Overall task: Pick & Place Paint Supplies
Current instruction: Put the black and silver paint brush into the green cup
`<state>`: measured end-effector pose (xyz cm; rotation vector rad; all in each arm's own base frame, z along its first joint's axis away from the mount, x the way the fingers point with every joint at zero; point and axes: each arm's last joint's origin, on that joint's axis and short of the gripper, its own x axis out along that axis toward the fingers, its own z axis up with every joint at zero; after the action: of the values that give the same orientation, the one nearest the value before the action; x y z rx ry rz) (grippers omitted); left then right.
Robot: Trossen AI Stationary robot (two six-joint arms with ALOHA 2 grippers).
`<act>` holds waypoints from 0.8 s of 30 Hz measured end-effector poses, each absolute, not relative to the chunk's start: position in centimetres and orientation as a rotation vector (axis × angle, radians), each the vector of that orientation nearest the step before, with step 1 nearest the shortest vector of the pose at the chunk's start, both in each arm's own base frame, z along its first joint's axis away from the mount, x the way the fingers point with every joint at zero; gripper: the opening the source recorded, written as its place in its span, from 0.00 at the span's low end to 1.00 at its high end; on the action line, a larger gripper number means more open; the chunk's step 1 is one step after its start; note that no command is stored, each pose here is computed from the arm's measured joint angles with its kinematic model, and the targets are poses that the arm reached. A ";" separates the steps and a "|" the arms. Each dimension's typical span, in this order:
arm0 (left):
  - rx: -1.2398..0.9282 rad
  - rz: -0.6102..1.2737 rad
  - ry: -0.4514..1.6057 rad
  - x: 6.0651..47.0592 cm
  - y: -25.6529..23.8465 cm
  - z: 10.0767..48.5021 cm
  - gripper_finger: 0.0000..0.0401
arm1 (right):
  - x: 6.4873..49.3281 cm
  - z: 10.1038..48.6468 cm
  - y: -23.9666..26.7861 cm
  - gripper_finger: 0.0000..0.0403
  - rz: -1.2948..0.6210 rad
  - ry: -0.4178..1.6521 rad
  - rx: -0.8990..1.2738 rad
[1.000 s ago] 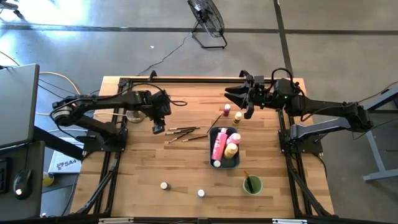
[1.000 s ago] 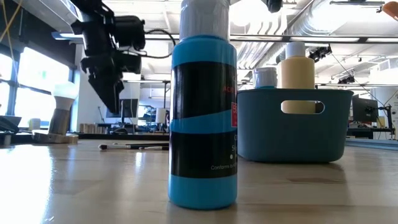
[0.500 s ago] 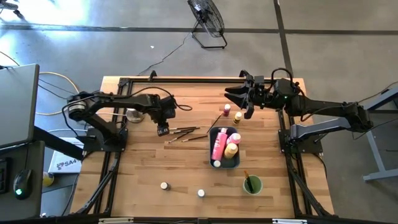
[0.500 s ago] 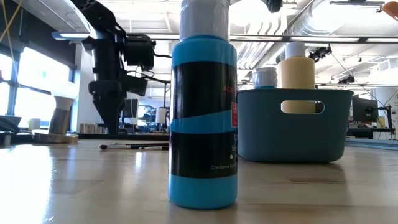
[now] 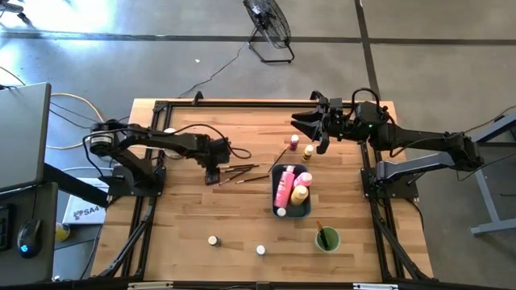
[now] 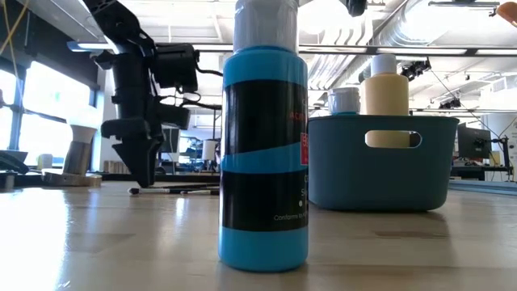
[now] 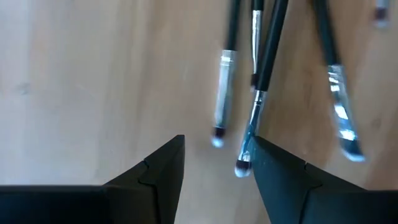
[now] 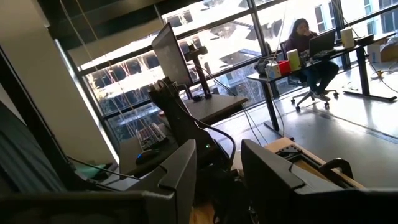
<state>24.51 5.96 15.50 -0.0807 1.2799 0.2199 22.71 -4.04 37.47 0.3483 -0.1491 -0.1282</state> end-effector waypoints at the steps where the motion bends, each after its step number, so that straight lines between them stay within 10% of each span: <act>1: -0.080 0.233 1.279 24.5 6.0 15.5 0.44 | 22.7 37.5 -4.0 0.30 -0.128 -0.149 0.348; 24: -0.099 0.240 1.256 24.6 6.1 15.5 0.44 | 22.7 37.5 -4.0 0.30 -0.127 -0.149 0.348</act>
<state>24.65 6.07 15.45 -0.0987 1.2563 0.2395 22.71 -4.04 37.47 0.3482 -0.1492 -0.1268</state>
